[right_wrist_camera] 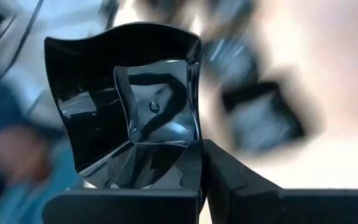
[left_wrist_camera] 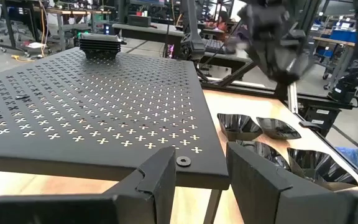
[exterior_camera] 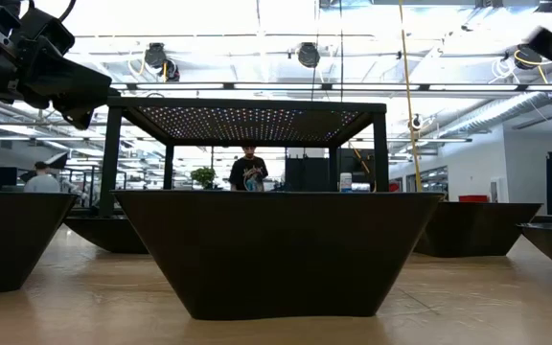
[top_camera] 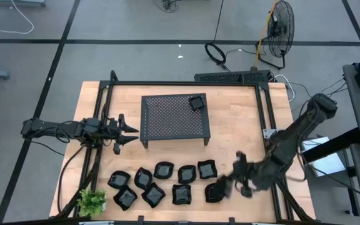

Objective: Pick & Place Mini shaped plates
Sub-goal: Put the distorted square plate on the shelf

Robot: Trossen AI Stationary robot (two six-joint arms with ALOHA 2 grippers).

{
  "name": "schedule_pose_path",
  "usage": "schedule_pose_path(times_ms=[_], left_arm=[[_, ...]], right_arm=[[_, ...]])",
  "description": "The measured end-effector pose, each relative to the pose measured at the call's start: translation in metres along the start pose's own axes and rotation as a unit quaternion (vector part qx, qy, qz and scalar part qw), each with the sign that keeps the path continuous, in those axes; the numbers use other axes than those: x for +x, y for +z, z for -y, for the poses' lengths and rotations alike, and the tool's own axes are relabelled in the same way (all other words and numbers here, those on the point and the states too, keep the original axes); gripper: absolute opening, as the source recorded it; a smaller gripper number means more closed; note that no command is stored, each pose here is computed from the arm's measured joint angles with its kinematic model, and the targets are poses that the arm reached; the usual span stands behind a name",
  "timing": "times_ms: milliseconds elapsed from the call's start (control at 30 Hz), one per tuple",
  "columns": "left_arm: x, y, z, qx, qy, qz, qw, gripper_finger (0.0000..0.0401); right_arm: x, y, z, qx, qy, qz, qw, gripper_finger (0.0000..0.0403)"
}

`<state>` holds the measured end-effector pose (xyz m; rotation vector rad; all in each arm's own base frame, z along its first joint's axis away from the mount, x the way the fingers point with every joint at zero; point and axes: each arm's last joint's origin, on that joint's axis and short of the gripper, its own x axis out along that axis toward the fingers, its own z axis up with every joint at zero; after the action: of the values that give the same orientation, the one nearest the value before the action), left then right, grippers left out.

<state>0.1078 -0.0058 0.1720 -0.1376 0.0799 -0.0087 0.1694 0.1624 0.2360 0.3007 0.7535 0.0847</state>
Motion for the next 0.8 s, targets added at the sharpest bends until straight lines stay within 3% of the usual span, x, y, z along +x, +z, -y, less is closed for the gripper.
schedule_pose_path(times_ms=[133,267,467,600,800], left_arm=[[0.0,0.0,0.0,0.0,0.0,0.0,1.0,0.0145],[0.0,0.0,0.0,0.0,0.0,0.0,1.0,0.0145],[0.0,0.0,0.0,0.0,0.0,0.0,1.0,0.0145],[0.0,0.0,0.0,0.0,0.0,0.0,1.0,0.0145],[0.0,0.0,0.0,0.0,0.0,0.0,1.0,0.0145]], right_arm=[[-0.02,0.031,0.03,0.047,-0.068,0.105,0.991,0.0],[-0.034,0.063,0.072,0.111,-0.079,0.145,0.98,0.0],[-0.042,0.106,0.135,0.146,-0.055,0.132,0.979,0.0],[-0.03,0.116,0.173,0.172,-0.071,0.101,0.977,0.0],[-0.011,0.119,0.195,0.163,-0.07,0.071,0.982,0.0]])
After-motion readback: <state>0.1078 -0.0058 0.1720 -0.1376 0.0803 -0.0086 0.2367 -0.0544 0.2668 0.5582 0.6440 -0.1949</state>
